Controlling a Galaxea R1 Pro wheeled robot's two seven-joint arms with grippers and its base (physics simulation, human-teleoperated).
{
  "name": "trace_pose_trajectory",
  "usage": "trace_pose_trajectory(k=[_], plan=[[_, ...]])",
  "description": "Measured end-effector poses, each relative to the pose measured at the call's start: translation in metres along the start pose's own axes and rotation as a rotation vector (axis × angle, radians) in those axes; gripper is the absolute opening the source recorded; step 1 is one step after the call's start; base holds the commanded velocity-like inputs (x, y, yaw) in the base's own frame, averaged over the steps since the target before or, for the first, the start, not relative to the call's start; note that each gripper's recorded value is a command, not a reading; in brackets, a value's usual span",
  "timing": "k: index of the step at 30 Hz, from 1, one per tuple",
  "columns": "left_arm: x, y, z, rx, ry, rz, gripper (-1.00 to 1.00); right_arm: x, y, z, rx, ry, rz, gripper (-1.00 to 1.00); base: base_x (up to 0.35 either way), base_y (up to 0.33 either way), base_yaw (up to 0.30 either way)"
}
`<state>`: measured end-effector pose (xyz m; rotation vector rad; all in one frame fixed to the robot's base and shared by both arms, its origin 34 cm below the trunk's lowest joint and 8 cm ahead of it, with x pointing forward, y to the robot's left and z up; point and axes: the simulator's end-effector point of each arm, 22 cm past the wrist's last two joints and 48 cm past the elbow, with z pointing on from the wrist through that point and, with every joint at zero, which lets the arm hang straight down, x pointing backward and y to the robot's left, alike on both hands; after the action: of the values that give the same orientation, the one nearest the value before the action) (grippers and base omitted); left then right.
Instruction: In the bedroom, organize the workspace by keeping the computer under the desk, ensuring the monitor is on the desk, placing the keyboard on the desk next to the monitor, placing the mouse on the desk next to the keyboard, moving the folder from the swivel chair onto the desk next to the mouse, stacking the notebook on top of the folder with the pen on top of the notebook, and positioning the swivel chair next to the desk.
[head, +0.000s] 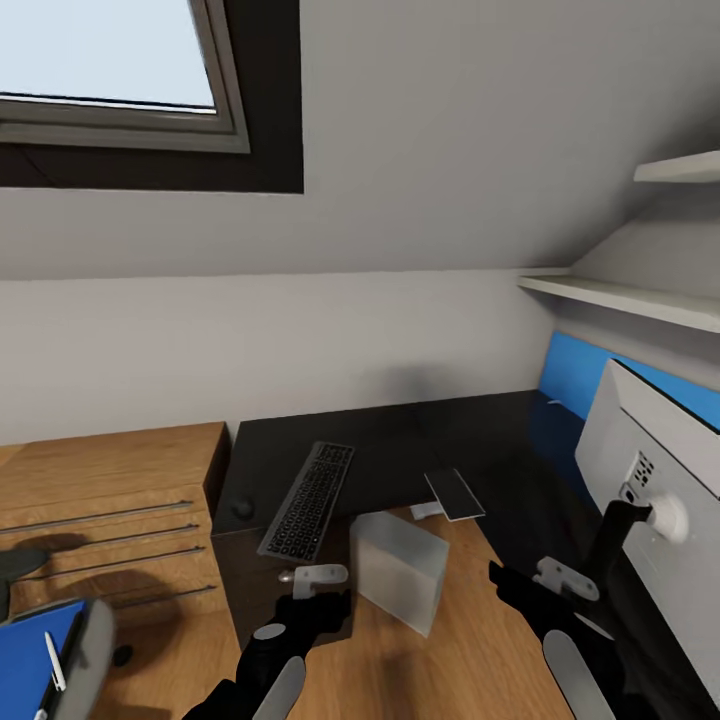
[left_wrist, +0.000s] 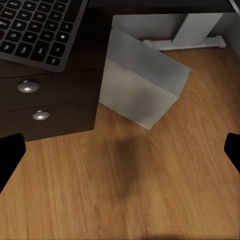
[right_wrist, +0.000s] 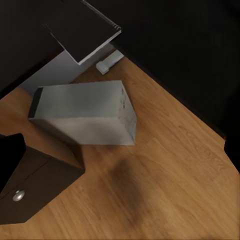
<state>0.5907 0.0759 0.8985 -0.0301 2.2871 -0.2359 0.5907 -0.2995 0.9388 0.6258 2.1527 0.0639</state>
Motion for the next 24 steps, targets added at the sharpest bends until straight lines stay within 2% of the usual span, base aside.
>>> trace_pose_trajectory(k=[15,24], plan=[[0.0001,0.0015,0.0003,-0.002,0.000,0.000,1.00,-0.0008,-0.0016,0.0002,0.004,-0.002,-0.001,1.00,0.000,0.000,-0.020],[-0.0002,0.0027,0.0005,-0.004,0.000,0.000,1.00,-0.0008,-0.0019,0.0003,0.005,-0.002,0.000,1.00,0.000,0.000,-0.232]])
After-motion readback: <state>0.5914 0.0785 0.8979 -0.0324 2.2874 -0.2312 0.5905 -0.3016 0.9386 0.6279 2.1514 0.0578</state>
